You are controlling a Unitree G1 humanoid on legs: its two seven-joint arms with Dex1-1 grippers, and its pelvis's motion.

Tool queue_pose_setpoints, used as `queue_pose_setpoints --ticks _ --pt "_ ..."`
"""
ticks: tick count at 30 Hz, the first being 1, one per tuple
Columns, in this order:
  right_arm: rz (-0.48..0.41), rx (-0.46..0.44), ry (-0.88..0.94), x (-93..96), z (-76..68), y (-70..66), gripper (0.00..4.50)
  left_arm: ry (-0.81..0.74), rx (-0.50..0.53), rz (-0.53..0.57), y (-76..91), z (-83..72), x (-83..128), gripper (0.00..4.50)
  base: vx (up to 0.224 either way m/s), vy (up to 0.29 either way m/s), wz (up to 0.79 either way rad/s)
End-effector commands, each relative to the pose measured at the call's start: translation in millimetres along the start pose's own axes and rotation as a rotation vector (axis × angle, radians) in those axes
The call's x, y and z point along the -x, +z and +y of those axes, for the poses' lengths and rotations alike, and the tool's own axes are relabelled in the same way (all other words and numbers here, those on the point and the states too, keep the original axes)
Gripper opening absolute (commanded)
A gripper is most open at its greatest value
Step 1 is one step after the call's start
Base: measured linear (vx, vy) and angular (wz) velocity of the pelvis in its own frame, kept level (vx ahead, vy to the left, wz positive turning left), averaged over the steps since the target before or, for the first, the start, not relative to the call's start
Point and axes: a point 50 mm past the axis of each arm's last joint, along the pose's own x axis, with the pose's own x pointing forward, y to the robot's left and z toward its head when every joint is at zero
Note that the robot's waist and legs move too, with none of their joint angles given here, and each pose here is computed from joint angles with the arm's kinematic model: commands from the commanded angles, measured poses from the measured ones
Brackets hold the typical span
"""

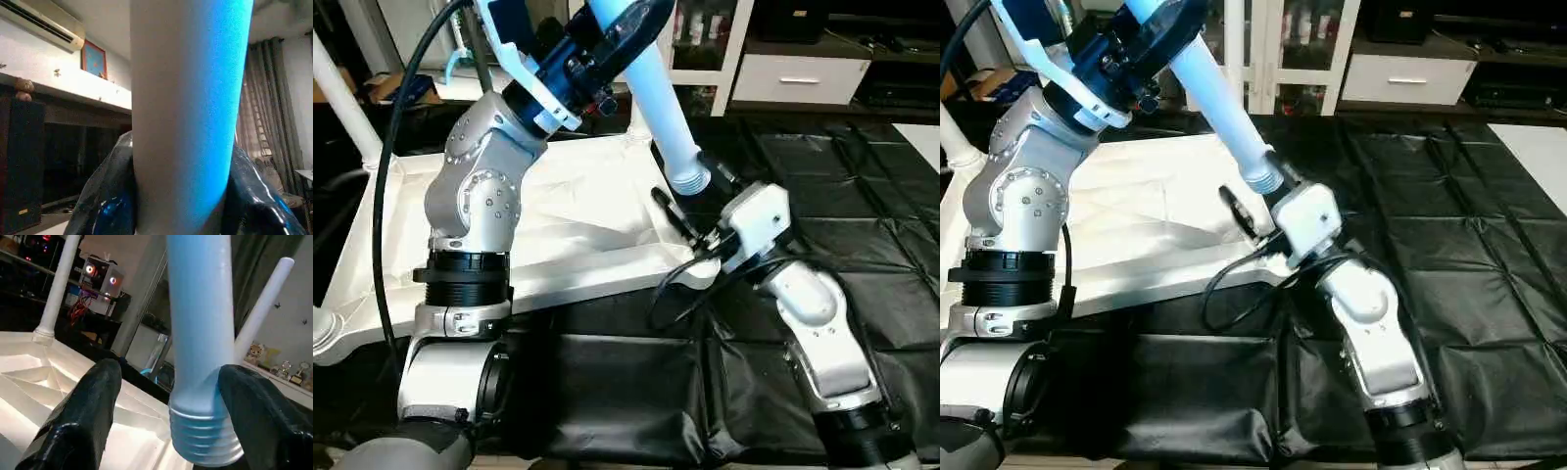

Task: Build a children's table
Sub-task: Insert table leg to table base

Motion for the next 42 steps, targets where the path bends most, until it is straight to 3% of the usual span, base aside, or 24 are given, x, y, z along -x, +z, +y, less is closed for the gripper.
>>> queue_pose_setpoints --ticks 1,5,12,16,17,20,23,26,30,33,42 --pt "-0.056 0.030 -0.049 -1.7 -4.3 11.5 3.71 -0.026 -0.020 -0.008 2.2 -2.9 -1.5 1.74 0.000 0.000 0.00" --pt "-0.083 0.041 -0.063 -2.5 -8.2 17.8 4.02 -0.024 -0.038 -0.004 1.9 -1.5 0.6 1.74 0.000 0.000 0.00" --pt "-0.059 0.047 -0.077 0.5 -9.1 16.5 4.49 -0.012 -0.049 0.001 0.8 1.9 4.4 1.74 0.000 0.000 0.00" --pt "-0.110 0.043 -0.261 5.7 -45.5 25.2 4.50 -0.013 -0.058 0.014 0.8 2.4 5.9 1.74 0.000 0.000 0.00" --pt "-0.120 0.035 -0.242 7.1 -46.6 25.9 4.50 -0.014 -0.059 0.014 0.8 2.4 5.9 1.74 0.000 0.000 0.00" --pt "-0.113 0.056 -0.147 14.1 -42.5 22.9 4.50 0.010 -0.073 0.018 1.0 4.2 5.2 1.74 0.000 0.000 0.00" --pt "-0.078 0.073 -0.088 26.7 -31.1 11.7 4.50 0.172 -0.122 0.046 1.1 17.2 1.3 1.74 0.000 0.000 0.00" --pt "-0.028 0.111 -0.051 31.7 -12.0 -1.2 4.50 0.437 -0.034 -0.013 8.8 35.7 -2.4 1.74 0.000 0.000 0.00" --pt "0.002 0.135 -0.017 30.0 -0.5 -6.3 4.50 0.602 0.069 -0.103 16.3 47.3 0.5 1.74 0.000 0.000 0.00" --pt "0.017 0.166 0.024 27.1 9.1 -9.9 4.50 0.633 0.119 -0.172 20.4 48.0 1.8 1.74 0.000 0.000 0.00" --pt "-0.013 0.152 -0.029 17.4 4.3 -5.0 4.50 0.675 0.145 -0.181 21.3 45.9 2.0 1.74 0.000 0.000 0.00"
